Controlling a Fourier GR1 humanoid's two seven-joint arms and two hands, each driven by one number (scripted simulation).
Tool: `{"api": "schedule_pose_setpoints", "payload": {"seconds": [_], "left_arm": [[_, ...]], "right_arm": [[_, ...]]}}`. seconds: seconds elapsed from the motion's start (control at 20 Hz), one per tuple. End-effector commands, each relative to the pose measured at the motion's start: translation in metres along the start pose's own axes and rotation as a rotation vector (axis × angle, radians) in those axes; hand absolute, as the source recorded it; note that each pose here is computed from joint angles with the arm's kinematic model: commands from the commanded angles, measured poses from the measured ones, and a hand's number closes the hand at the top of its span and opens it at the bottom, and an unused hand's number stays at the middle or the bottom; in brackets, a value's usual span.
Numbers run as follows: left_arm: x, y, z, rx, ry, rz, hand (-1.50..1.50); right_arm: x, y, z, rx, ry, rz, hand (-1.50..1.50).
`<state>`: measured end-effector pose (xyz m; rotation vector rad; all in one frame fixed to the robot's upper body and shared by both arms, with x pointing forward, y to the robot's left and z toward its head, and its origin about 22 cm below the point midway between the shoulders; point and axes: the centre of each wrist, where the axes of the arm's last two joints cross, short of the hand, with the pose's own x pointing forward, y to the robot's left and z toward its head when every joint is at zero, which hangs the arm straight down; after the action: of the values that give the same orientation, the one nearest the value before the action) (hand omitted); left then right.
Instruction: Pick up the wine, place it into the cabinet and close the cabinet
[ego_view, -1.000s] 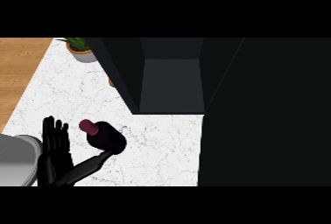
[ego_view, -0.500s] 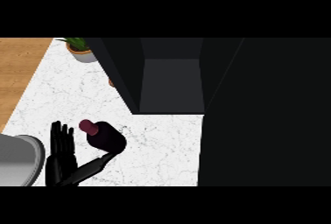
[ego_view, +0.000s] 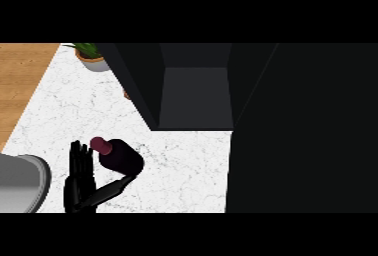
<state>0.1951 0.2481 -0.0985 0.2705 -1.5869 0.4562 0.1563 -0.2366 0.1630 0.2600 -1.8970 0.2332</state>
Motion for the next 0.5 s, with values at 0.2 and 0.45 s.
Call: {"api": "schedule_pose_setpoints", "payload": {"seconds": [0.2,0.45], "left_arm": [[-0.027,-0.024,-0.017,-0.006,0.025,0.015,-1.5],[-0.037,-0.007,-0.002,0.003,0.022,0.018,-1.5]], "right_arm": [[0.007,-0.003,-0.005,-0.004,-0.01,0.021,-1.5],[0.012,0.006,-0.011,-0.006,-0.021,0.016,-1.5]]}}
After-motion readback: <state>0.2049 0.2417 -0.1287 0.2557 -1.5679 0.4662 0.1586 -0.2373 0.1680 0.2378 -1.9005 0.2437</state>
